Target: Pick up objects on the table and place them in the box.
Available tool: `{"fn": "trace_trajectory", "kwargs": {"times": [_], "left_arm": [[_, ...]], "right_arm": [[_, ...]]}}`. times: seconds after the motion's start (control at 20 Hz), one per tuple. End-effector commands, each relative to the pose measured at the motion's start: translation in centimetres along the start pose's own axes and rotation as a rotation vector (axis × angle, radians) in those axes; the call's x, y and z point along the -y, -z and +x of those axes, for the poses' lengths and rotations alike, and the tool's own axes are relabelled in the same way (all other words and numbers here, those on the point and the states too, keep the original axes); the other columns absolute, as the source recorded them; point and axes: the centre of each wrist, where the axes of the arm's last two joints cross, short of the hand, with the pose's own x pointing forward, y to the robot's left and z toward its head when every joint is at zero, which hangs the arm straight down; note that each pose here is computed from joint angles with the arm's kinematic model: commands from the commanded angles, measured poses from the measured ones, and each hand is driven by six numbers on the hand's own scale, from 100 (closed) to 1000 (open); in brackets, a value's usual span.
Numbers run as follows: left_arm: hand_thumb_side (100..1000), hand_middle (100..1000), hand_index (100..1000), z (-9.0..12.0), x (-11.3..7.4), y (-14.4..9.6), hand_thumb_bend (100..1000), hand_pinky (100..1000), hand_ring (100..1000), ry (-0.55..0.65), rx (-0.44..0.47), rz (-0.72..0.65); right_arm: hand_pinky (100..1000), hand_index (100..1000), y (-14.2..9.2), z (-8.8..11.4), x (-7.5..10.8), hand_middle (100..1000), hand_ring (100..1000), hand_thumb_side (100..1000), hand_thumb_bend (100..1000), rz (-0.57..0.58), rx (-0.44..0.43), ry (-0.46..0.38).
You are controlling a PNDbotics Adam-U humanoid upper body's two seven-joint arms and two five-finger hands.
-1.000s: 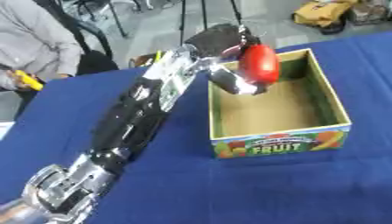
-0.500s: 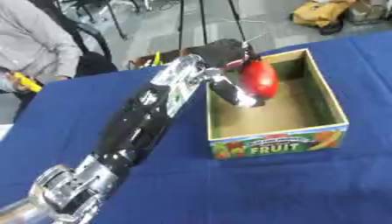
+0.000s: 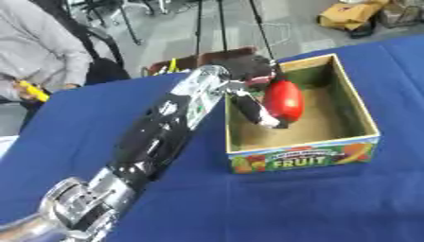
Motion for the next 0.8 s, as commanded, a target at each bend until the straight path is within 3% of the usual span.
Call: {"fn": "trace_trajectory", "kwargs": {"times": [0.05,0.25,0.8], "left_arm": [[673,462,584,-0.64,-1.65,-0.37,100,449,476,0.011,-0.001,0.001],[684,541,630,-0.70,-1.64,-0.40,100,504,532,0.032,0.004,-0.036],[704,907,707,-1.01,-0.92,-0.42,100,668,832,0.095,0.021,-0.159]], "right_arm": [[402,466,0.38,0.88,0.04,387,308,605,234,0.002,0.035,-0.002],[403,466,0.46,0.93,-0.02,387,309,603,233,0.004,0.036,0.001],[404,466,0.54,0.98,-0.08,387,308,602,234,0.005,0.037,0.004]]}}
